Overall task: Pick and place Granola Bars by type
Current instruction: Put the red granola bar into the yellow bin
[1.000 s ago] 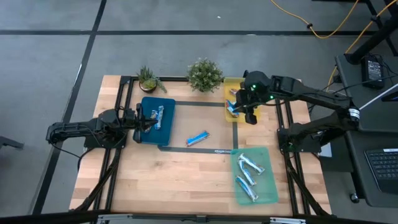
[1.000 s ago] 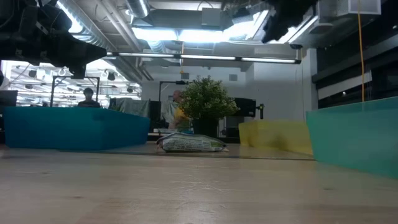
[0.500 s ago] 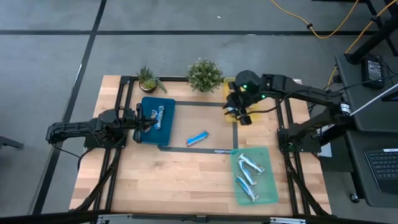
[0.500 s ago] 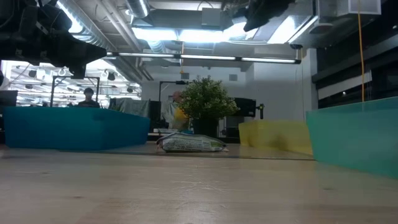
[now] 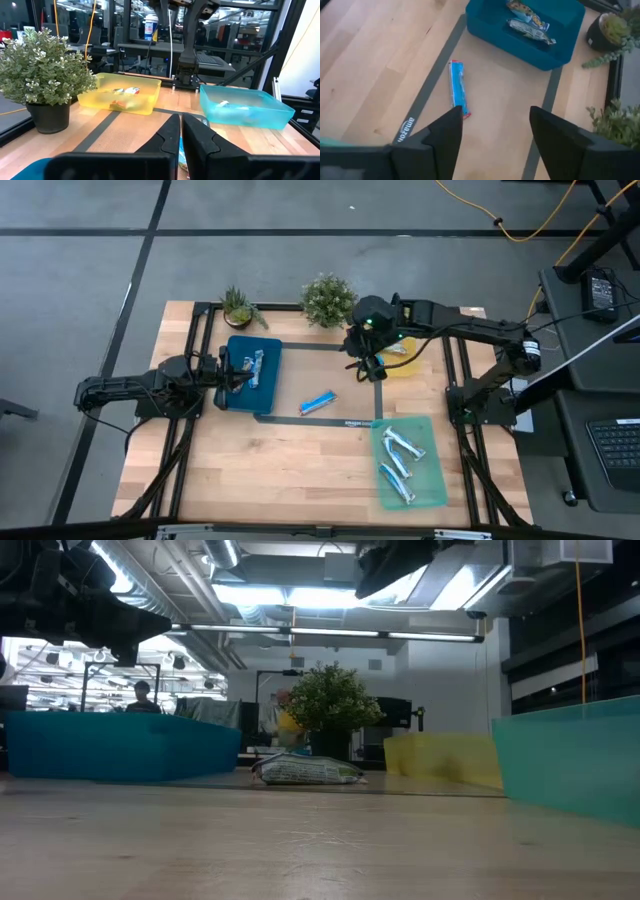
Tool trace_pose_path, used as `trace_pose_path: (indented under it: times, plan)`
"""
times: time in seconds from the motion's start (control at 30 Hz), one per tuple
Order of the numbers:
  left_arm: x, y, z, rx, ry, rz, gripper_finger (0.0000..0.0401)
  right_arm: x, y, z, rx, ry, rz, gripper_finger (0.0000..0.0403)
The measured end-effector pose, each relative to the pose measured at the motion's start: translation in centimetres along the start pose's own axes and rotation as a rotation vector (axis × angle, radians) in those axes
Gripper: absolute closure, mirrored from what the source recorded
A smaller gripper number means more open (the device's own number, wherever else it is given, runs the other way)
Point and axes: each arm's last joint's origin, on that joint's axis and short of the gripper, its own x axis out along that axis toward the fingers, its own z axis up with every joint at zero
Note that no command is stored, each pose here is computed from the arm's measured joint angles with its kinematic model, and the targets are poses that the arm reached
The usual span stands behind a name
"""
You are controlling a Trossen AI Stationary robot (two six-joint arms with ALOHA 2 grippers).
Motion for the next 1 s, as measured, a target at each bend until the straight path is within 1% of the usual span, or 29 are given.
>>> trace_pose_path:
  times: [0.23, 0.5, 1.0]
  plan:
    - [0.0, 0.0, 0.0, 0.0, -0.001, 0.0, 0.0391, 2.6, -0.3, 1.1, -0.029, 0.03, 0.035, 0.0181]
    - [0.0, 0.0, 0.0, 0.0, 0.0, 0.0, 0.0391, 5.0, 0.4, 1.3, -0.042, 0.07, 0.082, 0.0182]
    - [0.0, 0.0, 0.0, 0.0, 0.0, 0.0, 0.0392, 13.8, 0.2, -0.8, -0.01, 0.233, 0.183, 0.0182]
